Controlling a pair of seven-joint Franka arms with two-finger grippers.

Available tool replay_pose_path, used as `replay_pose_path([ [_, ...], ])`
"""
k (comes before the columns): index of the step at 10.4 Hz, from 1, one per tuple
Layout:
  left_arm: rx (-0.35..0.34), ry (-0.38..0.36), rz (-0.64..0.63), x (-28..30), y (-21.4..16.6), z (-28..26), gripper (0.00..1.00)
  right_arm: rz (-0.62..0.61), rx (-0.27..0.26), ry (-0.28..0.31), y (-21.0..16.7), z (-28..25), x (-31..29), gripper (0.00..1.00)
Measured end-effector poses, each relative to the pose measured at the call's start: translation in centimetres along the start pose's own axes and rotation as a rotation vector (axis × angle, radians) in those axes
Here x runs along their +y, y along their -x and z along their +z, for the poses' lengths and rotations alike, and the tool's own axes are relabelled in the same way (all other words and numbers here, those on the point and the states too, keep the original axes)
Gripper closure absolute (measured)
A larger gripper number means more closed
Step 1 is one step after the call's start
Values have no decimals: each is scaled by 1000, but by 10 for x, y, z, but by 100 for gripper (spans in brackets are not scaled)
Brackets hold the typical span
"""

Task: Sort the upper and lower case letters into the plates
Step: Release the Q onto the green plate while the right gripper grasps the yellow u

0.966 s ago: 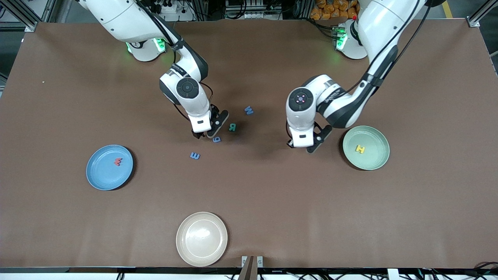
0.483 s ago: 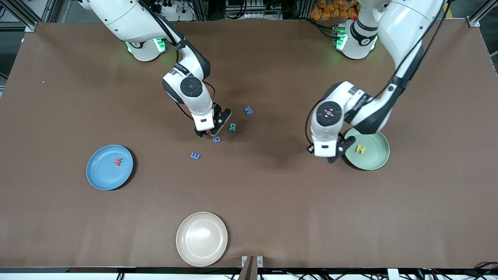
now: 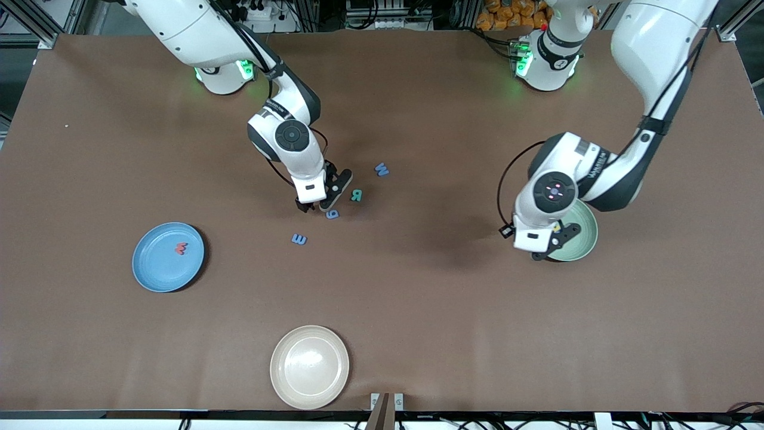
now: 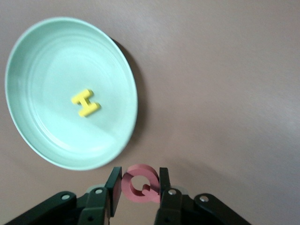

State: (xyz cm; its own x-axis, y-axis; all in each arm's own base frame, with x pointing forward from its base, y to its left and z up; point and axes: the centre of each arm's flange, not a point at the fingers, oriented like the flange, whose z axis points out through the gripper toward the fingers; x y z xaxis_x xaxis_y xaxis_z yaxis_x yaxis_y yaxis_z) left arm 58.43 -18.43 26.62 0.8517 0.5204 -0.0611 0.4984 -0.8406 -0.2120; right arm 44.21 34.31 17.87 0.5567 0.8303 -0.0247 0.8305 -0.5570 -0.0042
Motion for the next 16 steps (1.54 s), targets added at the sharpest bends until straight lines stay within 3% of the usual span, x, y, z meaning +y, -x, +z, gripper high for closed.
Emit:
replay_pose_path([
  [3,-29,-7,60,-31,-30,10,64,7,-3,3,0,2,-2,0],
  [12,-117,-21,126,-54,-50,56,64,41,0,4,-5,4,-7,1],
  [16,-125,-20,137,-50,-47,59,59,89,6,7,-6,2,-6,59],
])
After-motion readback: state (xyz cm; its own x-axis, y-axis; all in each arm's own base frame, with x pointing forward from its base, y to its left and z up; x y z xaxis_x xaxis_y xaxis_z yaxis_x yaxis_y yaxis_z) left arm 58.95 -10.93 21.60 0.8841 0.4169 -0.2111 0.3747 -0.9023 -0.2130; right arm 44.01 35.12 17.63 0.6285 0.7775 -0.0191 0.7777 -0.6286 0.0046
